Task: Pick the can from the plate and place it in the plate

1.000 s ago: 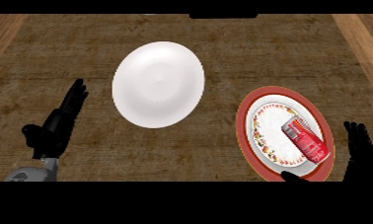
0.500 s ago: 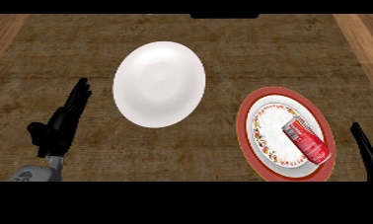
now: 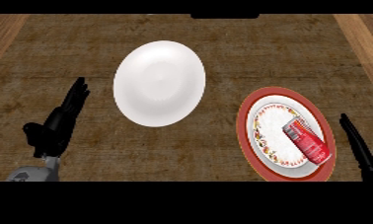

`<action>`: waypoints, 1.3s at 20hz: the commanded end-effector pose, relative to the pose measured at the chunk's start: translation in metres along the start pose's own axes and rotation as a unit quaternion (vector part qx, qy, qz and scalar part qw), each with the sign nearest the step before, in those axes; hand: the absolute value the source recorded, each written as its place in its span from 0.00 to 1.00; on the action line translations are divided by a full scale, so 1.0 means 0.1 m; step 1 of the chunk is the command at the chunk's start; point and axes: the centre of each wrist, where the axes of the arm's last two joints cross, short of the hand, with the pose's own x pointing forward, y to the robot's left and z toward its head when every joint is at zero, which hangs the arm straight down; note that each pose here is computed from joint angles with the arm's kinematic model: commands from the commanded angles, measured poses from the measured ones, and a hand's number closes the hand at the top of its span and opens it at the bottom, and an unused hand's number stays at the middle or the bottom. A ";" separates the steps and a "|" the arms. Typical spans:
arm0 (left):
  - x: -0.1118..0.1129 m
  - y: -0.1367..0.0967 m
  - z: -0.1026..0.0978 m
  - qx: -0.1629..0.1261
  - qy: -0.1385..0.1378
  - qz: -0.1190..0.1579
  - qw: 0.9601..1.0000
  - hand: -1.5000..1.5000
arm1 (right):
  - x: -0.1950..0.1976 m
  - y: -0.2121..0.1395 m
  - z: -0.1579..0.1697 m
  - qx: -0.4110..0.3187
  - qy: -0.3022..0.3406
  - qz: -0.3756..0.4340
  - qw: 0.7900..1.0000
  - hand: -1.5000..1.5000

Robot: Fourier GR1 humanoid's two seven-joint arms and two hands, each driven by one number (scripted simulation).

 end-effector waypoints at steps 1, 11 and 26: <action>0.14 -0.11 -0.11 0.012 -0.001 0.000 1.000 0.50 | -0.15 0.01 -0.04 0.027 0.035 0.050 0.998 0.00; 0.07 -0.06 0.09 0.003 -0.007 0.000 1.000 0.50 | -0.11 0.14 -0.47 0.043 0.038 0.035 0.998 0.00; -0.04 0.00 -0.10 0.005 0.000 -0.001 1.000 0.50 | -0.27 0.56 -0.91 0.076 0.011 0.068 0.995 1.00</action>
